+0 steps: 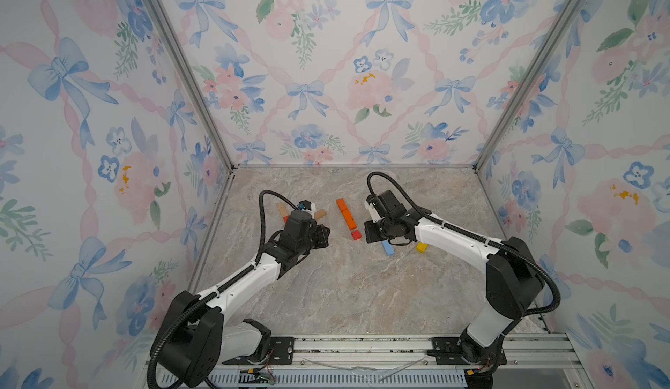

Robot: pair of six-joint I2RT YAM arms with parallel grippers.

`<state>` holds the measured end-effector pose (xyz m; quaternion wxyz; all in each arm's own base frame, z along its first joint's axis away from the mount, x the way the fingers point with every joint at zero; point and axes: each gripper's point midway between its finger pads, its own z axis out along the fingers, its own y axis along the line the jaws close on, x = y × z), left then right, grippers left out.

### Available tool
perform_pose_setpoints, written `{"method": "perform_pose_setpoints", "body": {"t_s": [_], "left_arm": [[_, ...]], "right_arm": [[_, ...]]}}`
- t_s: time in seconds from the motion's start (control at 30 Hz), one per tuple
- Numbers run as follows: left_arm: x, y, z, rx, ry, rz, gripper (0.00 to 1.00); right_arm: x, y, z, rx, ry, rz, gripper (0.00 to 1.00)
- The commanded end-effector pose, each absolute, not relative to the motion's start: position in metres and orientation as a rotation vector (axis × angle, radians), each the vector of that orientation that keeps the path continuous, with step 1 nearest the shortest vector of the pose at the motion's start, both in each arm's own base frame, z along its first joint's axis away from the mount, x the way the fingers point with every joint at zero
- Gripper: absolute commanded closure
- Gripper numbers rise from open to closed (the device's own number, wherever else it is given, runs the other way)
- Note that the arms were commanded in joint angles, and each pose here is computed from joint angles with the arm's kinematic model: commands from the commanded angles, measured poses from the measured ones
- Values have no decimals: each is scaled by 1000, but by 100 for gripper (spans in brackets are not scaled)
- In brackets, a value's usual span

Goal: Assemble the letter v with building blocks
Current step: Assemble the building block at the center of the board.

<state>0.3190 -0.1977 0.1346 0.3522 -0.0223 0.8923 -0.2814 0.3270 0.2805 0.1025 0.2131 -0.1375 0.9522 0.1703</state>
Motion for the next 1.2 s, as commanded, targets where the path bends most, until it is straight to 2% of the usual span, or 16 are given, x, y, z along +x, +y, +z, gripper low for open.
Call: {"method": "perform_pose_setpoints", "body": {"t_s": [0.0,0.1,0.17,0.73,1.17], "left_arm": [[316,-215,129,-18,2300,-790,87],[316,-216,115,-43,2335,-757,98],[318,-216,106,-65,2356,-747,100],[329,-234,48,-132,2511,-766,100],[344,-241,44,-175,2495,-772,100]], "right_arm": [[335,295,100,-285,2582,579,100],[334,296,86,-261,2593,575,100],[334,297,77,-248,2604,576,100],[334,301,23,-143,2695,588,100],[339,305,8,-69,2722,632,100]]}}
